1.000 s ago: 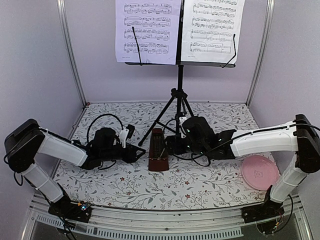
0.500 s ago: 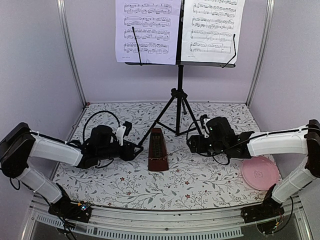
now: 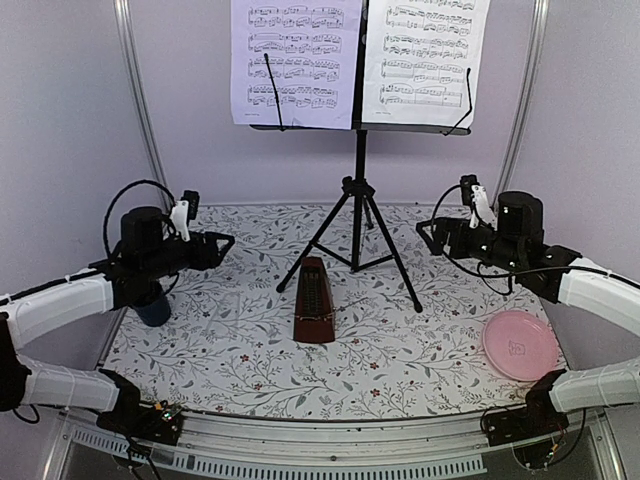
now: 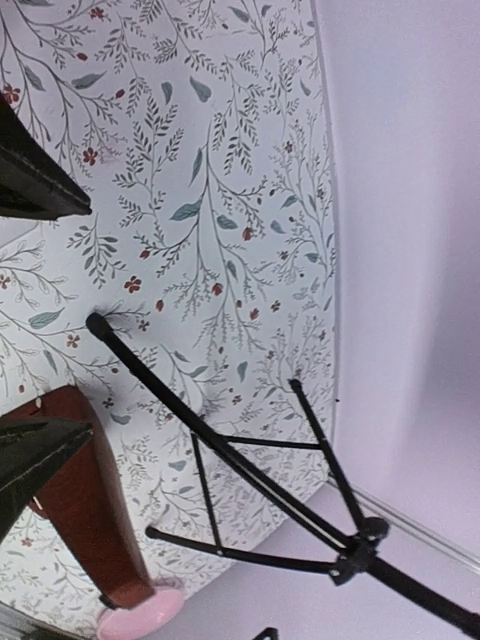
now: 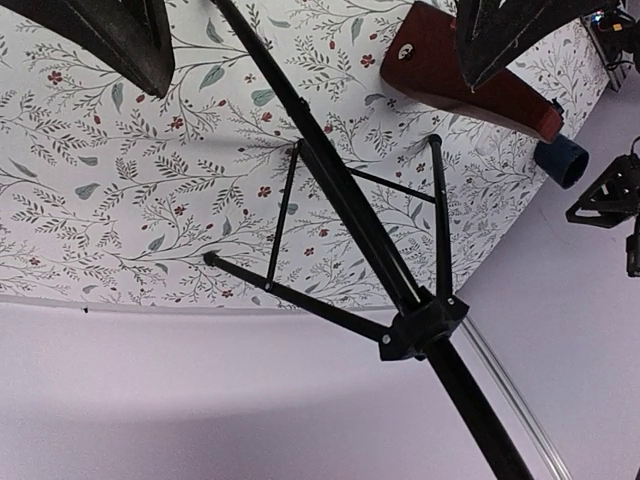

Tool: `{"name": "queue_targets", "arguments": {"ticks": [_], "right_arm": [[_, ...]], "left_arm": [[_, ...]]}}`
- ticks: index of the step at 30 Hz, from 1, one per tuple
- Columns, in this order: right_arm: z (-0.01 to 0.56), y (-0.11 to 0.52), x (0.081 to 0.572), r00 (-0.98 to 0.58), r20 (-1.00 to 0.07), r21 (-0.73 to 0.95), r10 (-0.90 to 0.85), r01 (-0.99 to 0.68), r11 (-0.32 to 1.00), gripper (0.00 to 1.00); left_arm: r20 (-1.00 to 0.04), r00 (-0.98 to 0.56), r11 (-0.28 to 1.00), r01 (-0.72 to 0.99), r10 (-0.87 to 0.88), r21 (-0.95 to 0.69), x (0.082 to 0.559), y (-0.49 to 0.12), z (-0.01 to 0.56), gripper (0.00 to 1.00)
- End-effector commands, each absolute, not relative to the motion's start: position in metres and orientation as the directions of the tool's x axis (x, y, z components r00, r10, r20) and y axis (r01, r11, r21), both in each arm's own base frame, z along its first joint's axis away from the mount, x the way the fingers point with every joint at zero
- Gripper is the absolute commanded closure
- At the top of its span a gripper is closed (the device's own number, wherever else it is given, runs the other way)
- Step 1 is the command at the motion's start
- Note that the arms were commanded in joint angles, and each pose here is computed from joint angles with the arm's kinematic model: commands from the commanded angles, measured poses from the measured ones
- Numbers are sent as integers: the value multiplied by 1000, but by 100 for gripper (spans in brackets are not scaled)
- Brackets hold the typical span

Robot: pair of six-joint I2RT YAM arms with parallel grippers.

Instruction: Set up the instrument practice props

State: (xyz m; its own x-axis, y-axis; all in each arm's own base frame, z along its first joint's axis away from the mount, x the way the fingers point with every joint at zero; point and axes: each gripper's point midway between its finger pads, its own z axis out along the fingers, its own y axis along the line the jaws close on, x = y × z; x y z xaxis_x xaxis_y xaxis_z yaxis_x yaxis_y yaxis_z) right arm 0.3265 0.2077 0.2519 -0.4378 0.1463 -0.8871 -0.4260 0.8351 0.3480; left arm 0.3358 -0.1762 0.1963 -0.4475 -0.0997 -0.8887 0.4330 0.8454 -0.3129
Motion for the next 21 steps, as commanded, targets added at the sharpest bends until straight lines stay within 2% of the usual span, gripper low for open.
{"name": "queue_targets", "arguments": {"ticks": [1, 6, 10, 15, 21], "right_arm": [[279, 197, 330, -403, -906, 332, 128, -492, 805, 1], [307, 176, 343, -360, -920, 326, 154, -483, 813, 1], [326, 163, 351, -331, -926, 333, 183, -482, 810, 1], [329, 155, 354, -348, -901, 412, 257, -510, 755, 1], [306, 144, 362, -417, -844, 518, 336, -473, 713, 1]], "left_arm": [[-888, -449, 866, 401, -99, -299, 348, -156, 231, 30], [-885, -453, 858, 406, -110, -315, 359, -158, 258, 19], [-874, -475, 867, 390, -100, -311, 366, -158, 262, 1], [-861, -491, 880, 343, -129, -328, 371, -152, 261, 1], [-825, -534, 901, 243, -184, -358, 375, -135, 250, 1]]}}
